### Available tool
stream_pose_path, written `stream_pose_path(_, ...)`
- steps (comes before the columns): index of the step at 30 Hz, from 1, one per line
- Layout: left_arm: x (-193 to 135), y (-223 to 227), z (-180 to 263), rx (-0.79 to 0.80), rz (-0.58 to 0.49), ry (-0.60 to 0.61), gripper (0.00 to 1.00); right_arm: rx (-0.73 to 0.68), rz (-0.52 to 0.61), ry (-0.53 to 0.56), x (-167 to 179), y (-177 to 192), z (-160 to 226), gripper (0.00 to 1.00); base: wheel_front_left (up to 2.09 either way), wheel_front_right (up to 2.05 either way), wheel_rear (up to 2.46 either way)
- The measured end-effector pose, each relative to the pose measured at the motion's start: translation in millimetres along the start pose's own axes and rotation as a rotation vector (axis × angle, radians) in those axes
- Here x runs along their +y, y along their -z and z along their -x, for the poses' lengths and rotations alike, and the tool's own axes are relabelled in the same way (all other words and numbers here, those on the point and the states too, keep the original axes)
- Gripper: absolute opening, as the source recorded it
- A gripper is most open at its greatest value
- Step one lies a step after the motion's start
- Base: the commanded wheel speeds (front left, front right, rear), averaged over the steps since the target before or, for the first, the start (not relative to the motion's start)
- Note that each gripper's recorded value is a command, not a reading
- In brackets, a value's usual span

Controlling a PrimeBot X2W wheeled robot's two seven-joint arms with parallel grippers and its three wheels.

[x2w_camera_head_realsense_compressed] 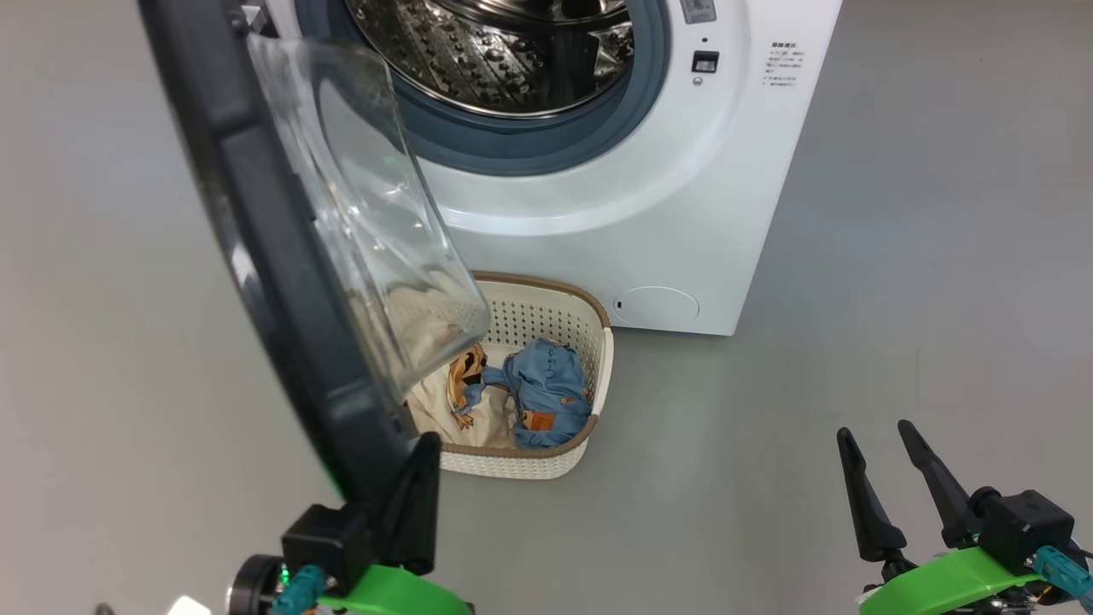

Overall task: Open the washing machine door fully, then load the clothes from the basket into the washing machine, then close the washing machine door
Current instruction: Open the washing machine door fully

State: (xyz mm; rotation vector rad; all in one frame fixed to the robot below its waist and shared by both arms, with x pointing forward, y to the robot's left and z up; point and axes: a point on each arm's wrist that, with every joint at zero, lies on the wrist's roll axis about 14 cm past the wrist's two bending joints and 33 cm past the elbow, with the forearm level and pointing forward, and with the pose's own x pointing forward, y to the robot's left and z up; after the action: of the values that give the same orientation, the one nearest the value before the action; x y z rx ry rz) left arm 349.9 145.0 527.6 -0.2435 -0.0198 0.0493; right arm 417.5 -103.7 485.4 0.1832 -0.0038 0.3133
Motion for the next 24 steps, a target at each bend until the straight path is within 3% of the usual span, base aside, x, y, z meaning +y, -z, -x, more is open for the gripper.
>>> stream_pose_path(24,114,-13,36,-0.032,-0.031,-0.364,0.0,0.022,0.003,-0.081,25,7,-10,1.0,0.0,0.0,0.0)
